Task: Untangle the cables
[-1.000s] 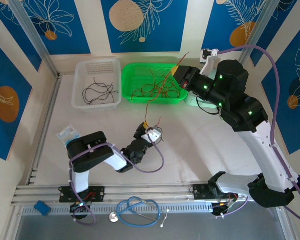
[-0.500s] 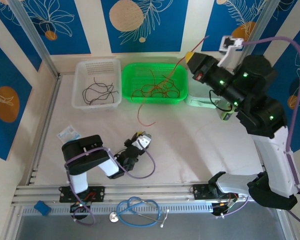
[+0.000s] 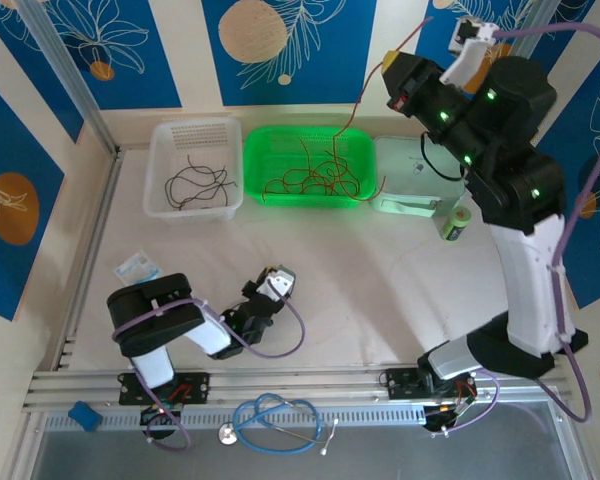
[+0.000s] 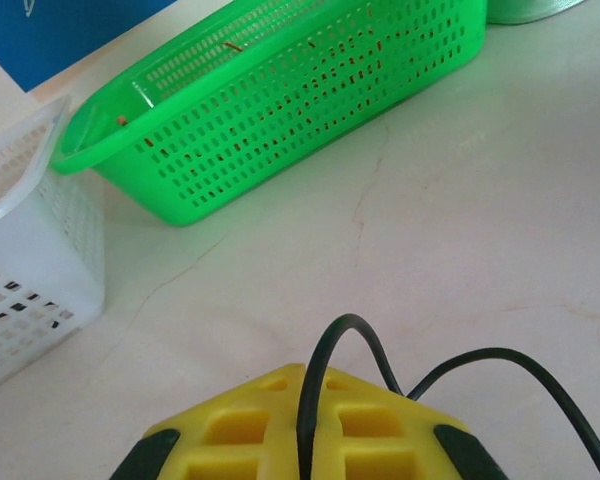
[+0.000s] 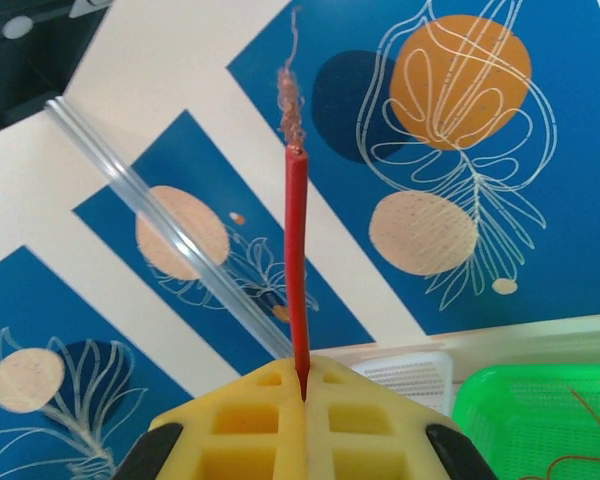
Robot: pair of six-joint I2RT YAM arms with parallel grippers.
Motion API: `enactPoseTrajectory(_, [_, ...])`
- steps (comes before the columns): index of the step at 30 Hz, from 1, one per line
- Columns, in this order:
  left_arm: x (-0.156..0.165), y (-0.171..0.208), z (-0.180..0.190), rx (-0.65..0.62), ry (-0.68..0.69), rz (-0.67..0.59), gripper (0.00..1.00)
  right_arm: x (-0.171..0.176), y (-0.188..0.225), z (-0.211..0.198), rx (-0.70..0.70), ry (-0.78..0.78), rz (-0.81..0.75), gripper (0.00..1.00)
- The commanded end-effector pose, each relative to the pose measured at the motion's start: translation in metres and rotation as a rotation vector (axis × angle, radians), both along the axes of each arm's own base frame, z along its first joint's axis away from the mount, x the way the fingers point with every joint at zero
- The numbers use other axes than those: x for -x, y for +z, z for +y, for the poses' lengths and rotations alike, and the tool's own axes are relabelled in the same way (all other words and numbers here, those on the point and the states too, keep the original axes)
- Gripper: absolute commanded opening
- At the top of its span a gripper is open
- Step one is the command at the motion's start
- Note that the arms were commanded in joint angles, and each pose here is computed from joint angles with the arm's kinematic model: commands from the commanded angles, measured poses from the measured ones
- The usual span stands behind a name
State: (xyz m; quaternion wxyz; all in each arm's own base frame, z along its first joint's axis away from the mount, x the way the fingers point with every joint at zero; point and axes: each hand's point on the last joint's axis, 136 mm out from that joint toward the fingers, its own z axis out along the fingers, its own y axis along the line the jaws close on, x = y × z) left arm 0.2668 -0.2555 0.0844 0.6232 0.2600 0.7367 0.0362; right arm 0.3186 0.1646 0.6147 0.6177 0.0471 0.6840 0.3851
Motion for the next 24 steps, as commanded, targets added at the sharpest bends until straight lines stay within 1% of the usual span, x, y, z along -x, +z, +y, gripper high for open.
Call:
enactPoseTrajectory(1, [0.005, 0.0, -0.017, 0.016, -0.062, 0.057, 0.13, -0.021, -0.001, 0.004, 0.041, 0.018, -0.016, 0.0])
enactPoseTrajectory(3, [0.007, -0.001, -0.02, 0.017, -0.075, 0.081, 0.19, -0.04, -0.005, 0.007, 0.057, 0.014, -0.021, 0.0])
enactPoseTrajectory(5, [0.009, -0.001, -0.023, 0.018, -0.09, 0.1, 0.28, -0.061, -0.011, 0.011, 0.07, 0.015, -0.015, 0.0])
enactPoseTrajectory(6, [0.009, 0.001, -0.024, 0.022, -0.096, 0.106, 0.36, -0.072, -0.017, 0.013, 0.077, 0.018, -0.004, 0.0])
enactPoseTrajectory(7, [0.01, 0.002, -0.024, 0.018, -0.103, 0.115, 0.47, -0.084, -0.024, 0.016, 0.083, 0.018, 0.008, 0.0])
enactPoseTrajectory(8, [0.011, 0.005, -0.025, 0.014, -0.107, 0.121, 0.56, -0.094, -0.031, 0.018, 0.091, 0.016, 0.023, 0.0])
enactPoseTrajectory(9, [0.011, 0.008, -0.027, 0.009, -0.112, 0.129, 0.62, -0.106, -0.04, 0.021, 0.1, 0.015, 0.039, 0.0])
enactPoseTrajectory(12, [0.013, 0.019, -0.03, -0.01, -0.13, 0.149, 0.77, -0.14, -0.071, 0.031, 0.12, 0.01, 0.091, 0.0])
enactPoseTrajectory(17, [0.017, 0.055, -0.034, 0.028, -0.165, 0.143, 0.93, -0.195, -0.134, 0.048, 0.146, 0.011, 0.192, 0.0])
enactPoseTrajectory(19, [0.019, 0.074, -0.032, 0.047, -0.174, 0.133, 0.98, -0.215, -0.167, 0.055, 0.165, 0.011, 0.25, 0.0])
enactPoseTrajectory(21, [0.021, 0.089, -0.028, 0.049, -0.175, 0.129, 1.0, -0.23, -0.199, 0.059, 0.183, 0.006, 0.314, 0.0])
enactPoseTrajectory(24, [0.023, 0.113, -0.02, 0.05, -0.165, 0.125, 1.0, -0.246, -0.255, 0.063, 0.212, -0.004, 0.427, 0.0])
